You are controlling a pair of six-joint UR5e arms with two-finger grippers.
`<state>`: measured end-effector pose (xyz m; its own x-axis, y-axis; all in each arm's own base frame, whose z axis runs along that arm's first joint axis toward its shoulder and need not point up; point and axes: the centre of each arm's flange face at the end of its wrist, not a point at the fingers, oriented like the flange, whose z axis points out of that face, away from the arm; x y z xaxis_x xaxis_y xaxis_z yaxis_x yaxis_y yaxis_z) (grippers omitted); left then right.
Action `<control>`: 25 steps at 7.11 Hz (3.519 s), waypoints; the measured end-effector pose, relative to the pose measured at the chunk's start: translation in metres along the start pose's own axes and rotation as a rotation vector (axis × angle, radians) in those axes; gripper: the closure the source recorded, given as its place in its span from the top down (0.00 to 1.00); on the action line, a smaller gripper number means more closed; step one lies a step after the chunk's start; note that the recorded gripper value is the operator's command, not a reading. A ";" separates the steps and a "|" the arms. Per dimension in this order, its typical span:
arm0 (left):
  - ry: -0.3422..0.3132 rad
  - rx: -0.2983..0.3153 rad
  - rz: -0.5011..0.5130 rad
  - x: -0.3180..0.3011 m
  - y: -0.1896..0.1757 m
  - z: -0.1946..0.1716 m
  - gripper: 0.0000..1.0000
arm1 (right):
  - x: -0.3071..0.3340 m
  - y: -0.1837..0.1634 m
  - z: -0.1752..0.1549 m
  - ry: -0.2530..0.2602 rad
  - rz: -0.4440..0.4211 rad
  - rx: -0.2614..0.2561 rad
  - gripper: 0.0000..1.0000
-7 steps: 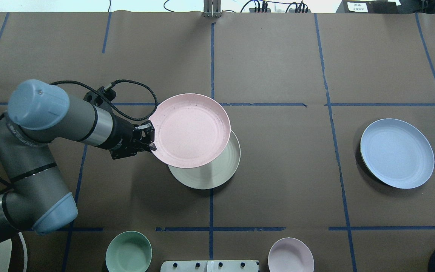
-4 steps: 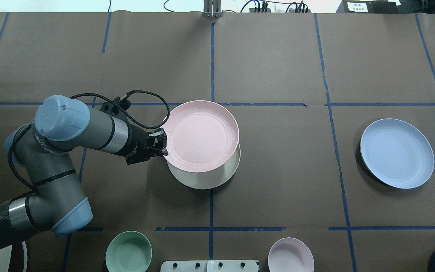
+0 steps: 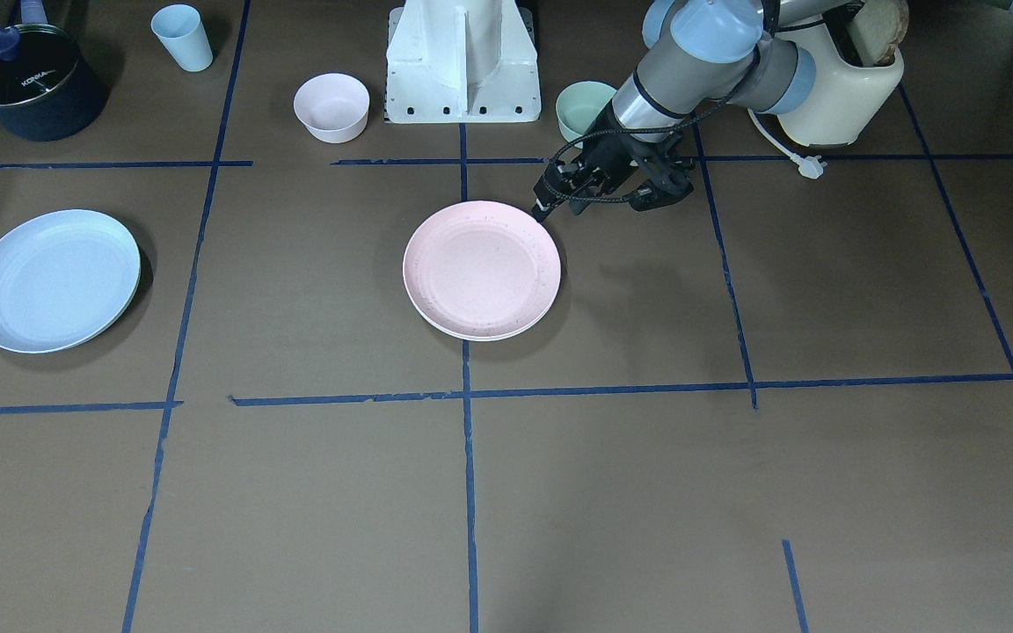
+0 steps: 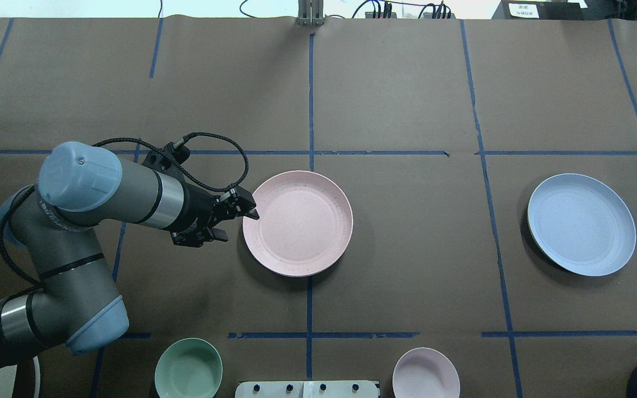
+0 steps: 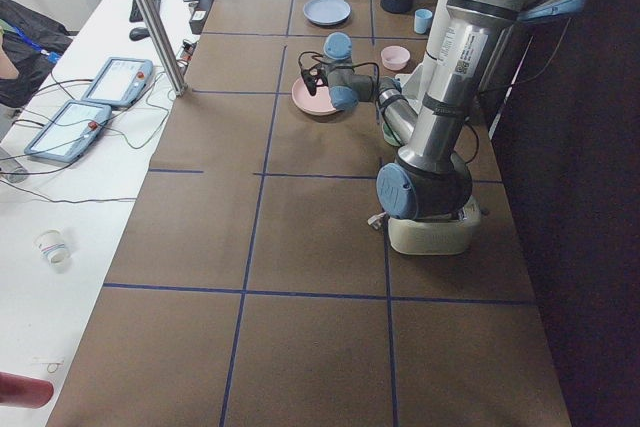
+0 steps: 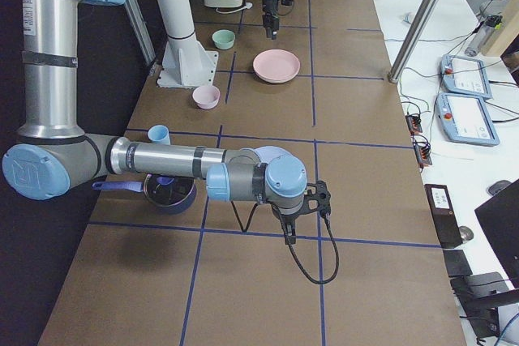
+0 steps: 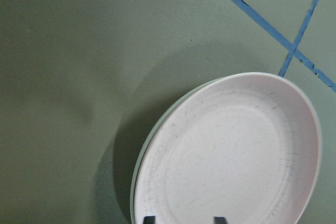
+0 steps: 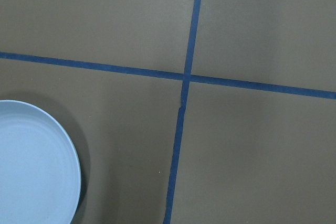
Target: Stack three plates with pink and blue
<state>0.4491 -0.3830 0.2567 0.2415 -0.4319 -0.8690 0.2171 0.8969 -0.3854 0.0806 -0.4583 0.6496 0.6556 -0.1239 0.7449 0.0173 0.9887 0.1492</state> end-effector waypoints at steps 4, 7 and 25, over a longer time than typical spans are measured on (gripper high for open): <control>-0.133 0.015 0.078 0.000 0.004 -0.074 1.00 | -0.072 0.005 0.061 -0.023 0.088 0.061 1.00; -0.227 0.031 0.149 0.000 0.017 -0.112 1.00 | -0.097 0.032 0.130 0.002 0.126 0.062 1.00; -0.362 0.077 0.332 -0.065 -0.043 -0.138 1.00 | -0.193 0.030 0.098 -0.269 0.139 0.123 0.00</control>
<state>0.2932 -0.3806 0.2867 0.6191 -0.1421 -0.7724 0.1389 0.9878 -0.0705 -0.1192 -0.4134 0.5739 0.4219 -0.0226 0.9063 -0.1605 0.9820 0.0992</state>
